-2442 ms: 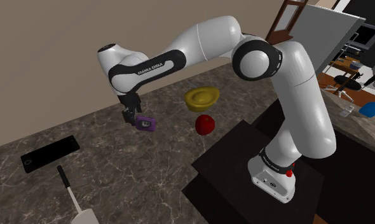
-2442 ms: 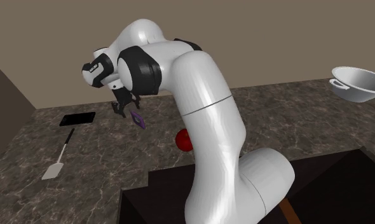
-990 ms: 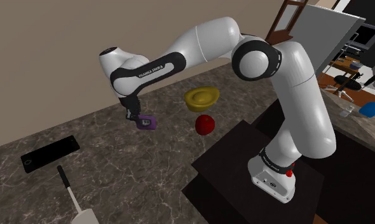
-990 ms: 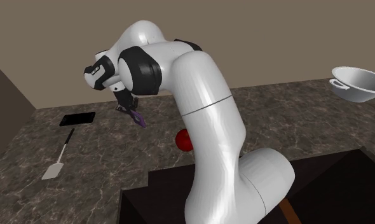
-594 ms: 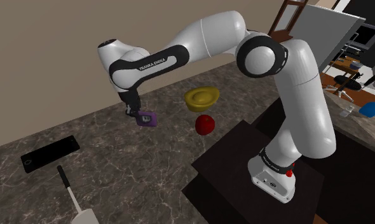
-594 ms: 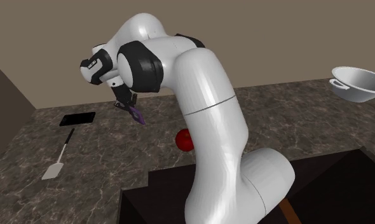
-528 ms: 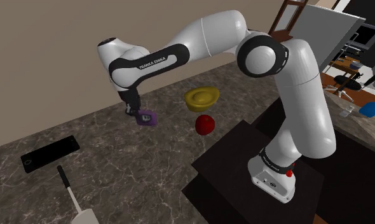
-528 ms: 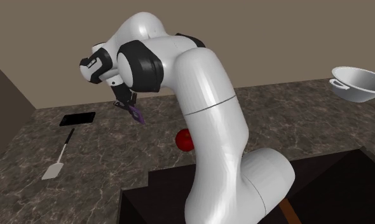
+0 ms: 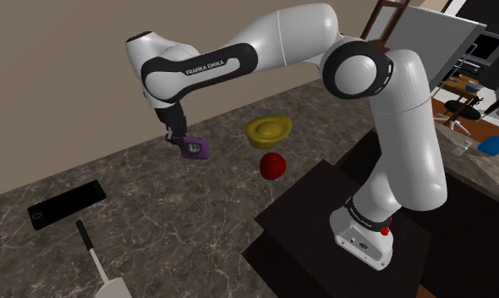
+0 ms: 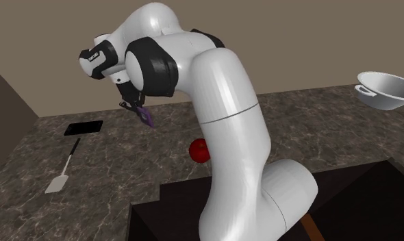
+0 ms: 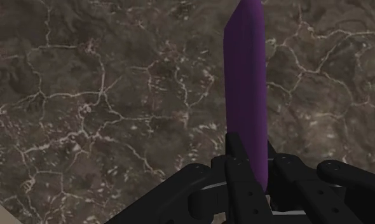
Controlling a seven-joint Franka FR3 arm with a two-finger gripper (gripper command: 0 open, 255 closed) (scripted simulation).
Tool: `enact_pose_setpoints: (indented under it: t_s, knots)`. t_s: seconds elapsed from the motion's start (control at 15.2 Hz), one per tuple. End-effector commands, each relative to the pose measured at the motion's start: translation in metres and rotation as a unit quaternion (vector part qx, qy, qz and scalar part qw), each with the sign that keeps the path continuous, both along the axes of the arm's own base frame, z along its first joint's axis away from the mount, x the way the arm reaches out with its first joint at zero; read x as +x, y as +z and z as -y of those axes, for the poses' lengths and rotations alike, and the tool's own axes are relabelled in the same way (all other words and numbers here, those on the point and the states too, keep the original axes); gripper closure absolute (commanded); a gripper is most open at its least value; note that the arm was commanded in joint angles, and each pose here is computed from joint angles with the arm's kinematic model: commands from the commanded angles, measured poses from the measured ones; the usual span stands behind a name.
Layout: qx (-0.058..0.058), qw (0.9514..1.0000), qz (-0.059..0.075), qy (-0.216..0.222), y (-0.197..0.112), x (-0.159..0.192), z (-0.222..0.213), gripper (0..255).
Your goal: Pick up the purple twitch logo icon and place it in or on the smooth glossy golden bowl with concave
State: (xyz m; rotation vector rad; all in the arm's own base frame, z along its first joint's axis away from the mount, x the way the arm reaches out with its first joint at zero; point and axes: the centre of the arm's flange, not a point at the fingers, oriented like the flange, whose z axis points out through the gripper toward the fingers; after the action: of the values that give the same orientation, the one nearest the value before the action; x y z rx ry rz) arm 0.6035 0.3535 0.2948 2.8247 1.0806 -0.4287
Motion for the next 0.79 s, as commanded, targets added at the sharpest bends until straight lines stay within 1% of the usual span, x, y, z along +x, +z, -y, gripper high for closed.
enact_pose_setpoints:
  t_s: [0.0, 0.73]
  knots:
    - [0.0, 1.0, 0.0, 0.0, 0.011, 0.0, 0.0, 255]
    - [0.0, 1.0, 0.0, 0.0, 0.069, 0.0, 0.0, 255]
